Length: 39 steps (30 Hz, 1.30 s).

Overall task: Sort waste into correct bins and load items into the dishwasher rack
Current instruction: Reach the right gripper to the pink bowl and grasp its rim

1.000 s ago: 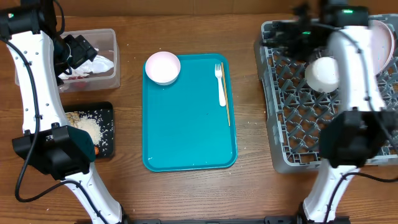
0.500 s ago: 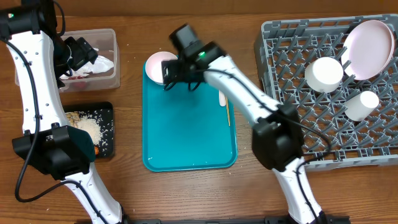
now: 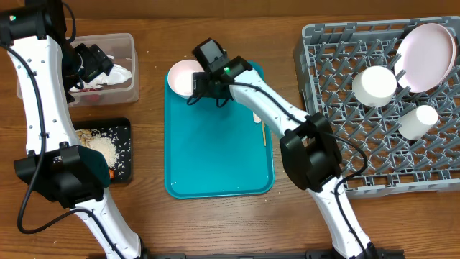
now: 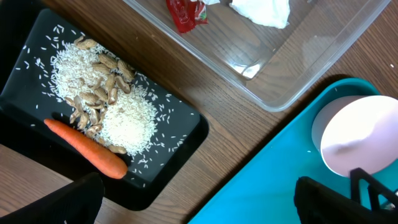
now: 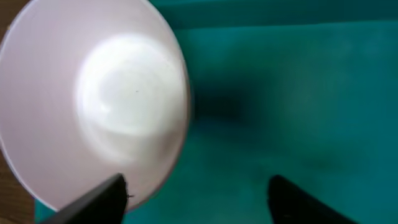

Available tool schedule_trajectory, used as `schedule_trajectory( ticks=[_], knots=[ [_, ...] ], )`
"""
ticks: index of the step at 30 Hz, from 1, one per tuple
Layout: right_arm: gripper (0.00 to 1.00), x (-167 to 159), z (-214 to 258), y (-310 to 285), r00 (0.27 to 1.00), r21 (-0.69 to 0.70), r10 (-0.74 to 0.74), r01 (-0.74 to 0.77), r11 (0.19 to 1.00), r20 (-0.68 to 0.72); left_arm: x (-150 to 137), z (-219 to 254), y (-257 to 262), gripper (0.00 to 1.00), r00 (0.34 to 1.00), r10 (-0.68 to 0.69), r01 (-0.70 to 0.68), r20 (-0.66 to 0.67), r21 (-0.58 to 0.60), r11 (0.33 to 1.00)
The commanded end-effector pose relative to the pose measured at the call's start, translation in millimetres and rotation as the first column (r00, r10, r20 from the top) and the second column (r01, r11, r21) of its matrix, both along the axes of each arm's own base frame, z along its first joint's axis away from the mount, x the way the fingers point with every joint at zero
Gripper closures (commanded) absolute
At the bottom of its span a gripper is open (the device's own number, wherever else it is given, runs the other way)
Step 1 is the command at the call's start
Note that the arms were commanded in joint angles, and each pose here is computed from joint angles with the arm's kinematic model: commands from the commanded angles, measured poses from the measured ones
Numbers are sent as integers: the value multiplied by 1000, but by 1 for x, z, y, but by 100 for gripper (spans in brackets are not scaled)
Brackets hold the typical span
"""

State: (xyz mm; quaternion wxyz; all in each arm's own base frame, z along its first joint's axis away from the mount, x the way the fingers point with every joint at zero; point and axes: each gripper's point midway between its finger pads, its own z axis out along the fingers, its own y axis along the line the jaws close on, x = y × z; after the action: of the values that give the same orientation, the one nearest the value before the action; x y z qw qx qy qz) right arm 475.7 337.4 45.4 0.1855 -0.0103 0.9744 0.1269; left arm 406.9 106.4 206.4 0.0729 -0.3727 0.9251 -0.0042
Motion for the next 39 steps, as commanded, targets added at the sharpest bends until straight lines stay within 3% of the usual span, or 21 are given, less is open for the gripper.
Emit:
schedule_trajectory(
  ticks=[1,6,11,15,16,17,18,20,24,26,29,39],
  knots=[
    [50,2,-10,-18,998,-24,-47,46,999,-44,0,-1,-1,0,1000,-12,12,-1,-6,1000],
    [80,-15,-19,-44,987,-102,-84,71,992,-136,0,-1,-1,0,1000,-12,12,-2,-6,1000],
    [81,-36,-2,-79,967,-184,-129,89,979,-218,0,-1,-1,0,1000,-12,12,-1,-6,1000],
    [69,-45,36,-100,964,-195,-156,114,974,-214,0,-1,0,0,1000,-12,12,1,-5,1000],
    [59,-47,48,-103,965,-188,-157,118,975,-208,1,-1,0,0,1000,-12,12,3,-5,1000],
    [36,-50,60,-104,969,-177,-143,107,978,-200,1,-1,0,0,1000,-12,12,3,-5,1000],
    [20,-53,72,-100,976,-149,-99,70,986,-195,1,-1,0,0,1000,-12,12,3,-5,1000],
    [12,-59,86,-85,981,-72,21,-35,997,-192,1,-1,0,0,1000,-12,12,4,-4,1000],
    [15,-68,95,-47,965,60,197,-189,980,-175,3,0,0,0,1000,-11,11,14,-2,1000],
    [21,-71,91,-33,956,54,254,-249,967,-148,3,0,0,0,1000,-11,11,15,-2,1000],
    [25,-75,73,-4,925,-49,370,-375,926,-81,3,0,0,0,1000,-12,12,14,-2,1000],
    [28,-67,13,11,915,-331,402,-392,858,-41,1,0,0,0,1000,-12,12,6,-4,1000]
  ],
)
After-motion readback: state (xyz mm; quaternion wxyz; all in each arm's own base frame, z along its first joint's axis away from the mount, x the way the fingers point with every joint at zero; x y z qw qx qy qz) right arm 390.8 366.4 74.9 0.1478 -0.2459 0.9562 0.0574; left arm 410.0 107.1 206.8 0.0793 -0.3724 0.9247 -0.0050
